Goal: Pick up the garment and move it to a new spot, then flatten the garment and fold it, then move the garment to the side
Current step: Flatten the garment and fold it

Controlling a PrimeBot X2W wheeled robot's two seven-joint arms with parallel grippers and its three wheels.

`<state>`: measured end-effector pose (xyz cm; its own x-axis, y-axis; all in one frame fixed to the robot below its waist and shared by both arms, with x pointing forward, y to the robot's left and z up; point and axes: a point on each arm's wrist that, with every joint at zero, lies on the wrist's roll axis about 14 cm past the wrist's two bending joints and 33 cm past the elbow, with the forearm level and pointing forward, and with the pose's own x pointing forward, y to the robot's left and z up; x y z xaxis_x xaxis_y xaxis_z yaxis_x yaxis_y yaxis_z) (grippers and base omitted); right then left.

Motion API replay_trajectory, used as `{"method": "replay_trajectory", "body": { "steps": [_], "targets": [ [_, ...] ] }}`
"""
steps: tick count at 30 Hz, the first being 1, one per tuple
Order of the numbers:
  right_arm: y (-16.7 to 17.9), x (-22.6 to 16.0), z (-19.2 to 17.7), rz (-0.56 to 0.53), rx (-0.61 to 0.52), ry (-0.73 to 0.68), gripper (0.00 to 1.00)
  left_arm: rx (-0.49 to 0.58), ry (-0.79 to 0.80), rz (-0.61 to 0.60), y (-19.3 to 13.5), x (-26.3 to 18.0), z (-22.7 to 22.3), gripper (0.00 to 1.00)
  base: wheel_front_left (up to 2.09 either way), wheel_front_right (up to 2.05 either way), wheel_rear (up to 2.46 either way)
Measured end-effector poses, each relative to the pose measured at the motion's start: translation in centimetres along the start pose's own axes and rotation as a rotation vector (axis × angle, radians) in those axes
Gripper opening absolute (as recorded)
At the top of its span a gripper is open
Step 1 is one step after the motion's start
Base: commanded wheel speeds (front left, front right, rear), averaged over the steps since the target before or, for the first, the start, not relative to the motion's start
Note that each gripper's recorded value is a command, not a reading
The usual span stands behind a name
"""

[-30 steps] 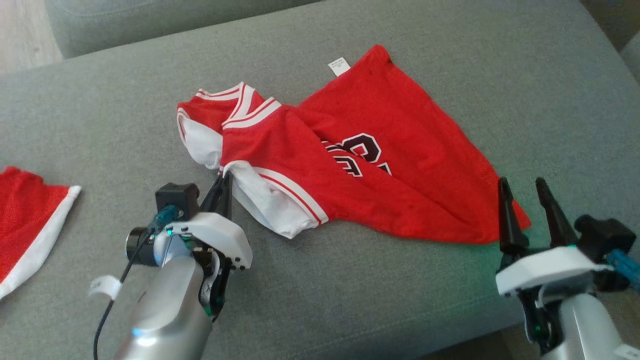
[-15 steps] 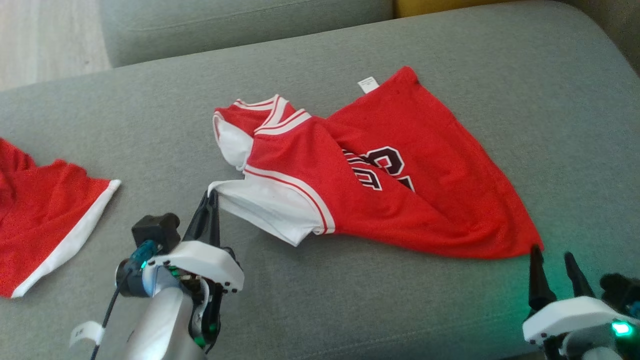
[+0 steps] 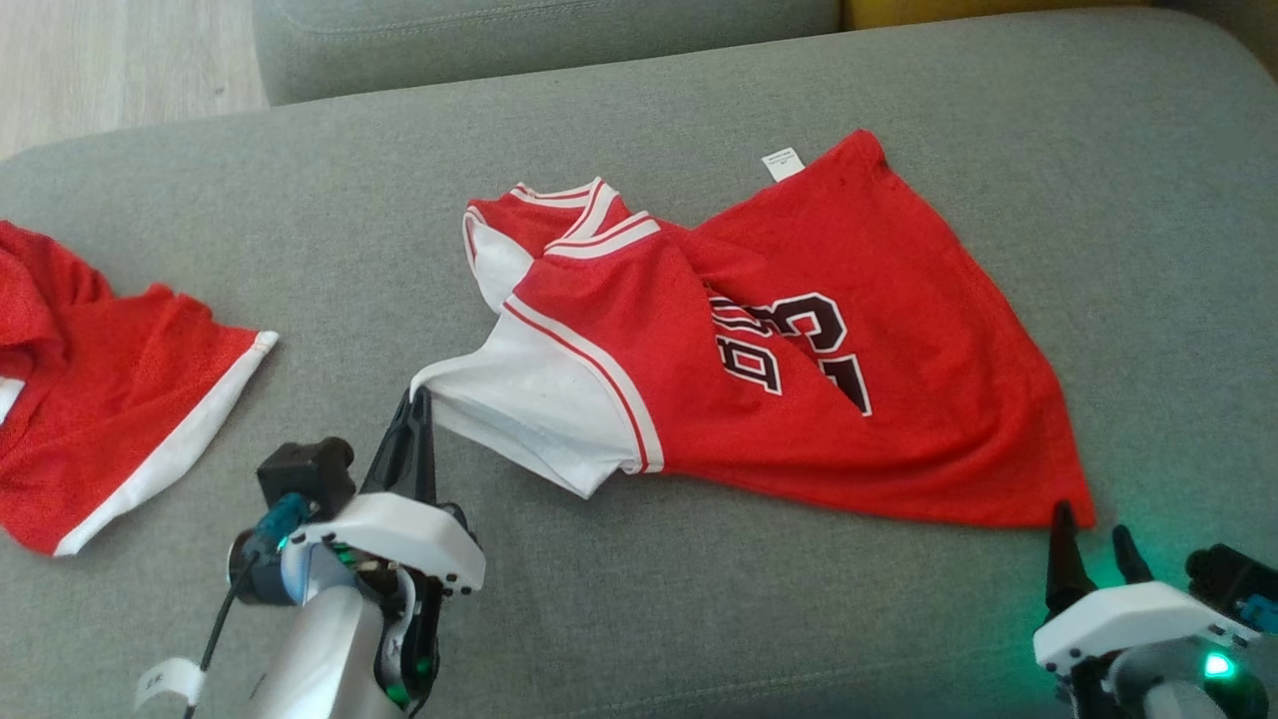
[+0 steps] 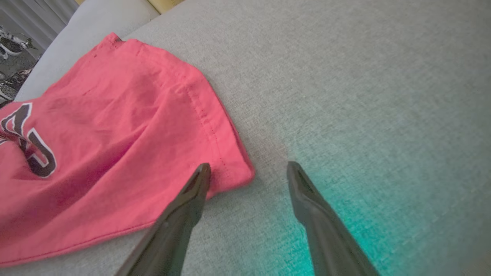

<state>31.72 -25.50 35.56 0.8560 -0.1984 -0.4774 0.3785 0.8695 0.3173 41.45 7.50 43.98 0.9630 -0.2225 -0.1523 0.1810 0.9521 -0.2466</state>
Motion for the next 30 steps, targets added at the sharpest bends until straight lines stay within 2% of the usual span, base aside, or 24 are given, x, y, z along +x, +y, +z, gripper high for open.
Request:
{"method": "replay_trajectory", "body": {
  "steps": [8, 9, 10, 11, 17, 21, 24, 30],
  "targets": [
    [0.7, 1.0, -0.6, 0.007, 0.004, 0.035, 1.00, -0.005, 0.008, -0.007, -0.2, 0.0, -0.3, 0.00, 0.00, 0.00, 0.00],
    [0.9, 1.1, -0.6, 0.013, 0.005, 0.036, 0.64, -0.005, 0.008, -0.005, -0.1, 0.0, -0.3, 0.00, 0.00, 0.00, 0.00],
    [1.2, 1.2, -0.5, 0.020, 0.004, 0.036, 0.13, -0.006, 0.008, -0.003, -0.1, 0.0, -0.3, 0.00, 0.00, 0.00, 0.00],
    [1.5, 1.3, -0.5, 0.029, 0.000, 0.035, 0.00, -0.006, 0.007, -0.001, 0.0, -0.1, -0.3, 0.00, 0.00, 0.00, 0.00],
    [2.7, 1.4, -0.2, 0.066, -0.036, 0.024, 0.00, -0.017, -0.029, 0.020, 0.5, -0.1, 0.9, 0.00, 0.00, 0.00, 0.00],
    [5.1, 1.4, 2.7, 0.143, -0.094, -0.062, 0.00, -0.051, -0.104, 0.020, 0.5, 0.0, 3.4, 0.00, 0.00, 0.00, 0.00],
    [7.0, 1.1, 6.3, 0.209, -0.169, -0.153, 0.00, -0.069, -0.175, -0.009, -0.1, -0.1, 5.8, 0.00, 0.00, 0.00, 0.00],
    [10.9, -1.5, 17.2, 0.329, -0.318, -0.411, 0.00, -0.107, -0.374, -0.072, -1.8, -1.1, 12.8, 0.00, 0.00, 0.00, 0.00]
  ]
}}
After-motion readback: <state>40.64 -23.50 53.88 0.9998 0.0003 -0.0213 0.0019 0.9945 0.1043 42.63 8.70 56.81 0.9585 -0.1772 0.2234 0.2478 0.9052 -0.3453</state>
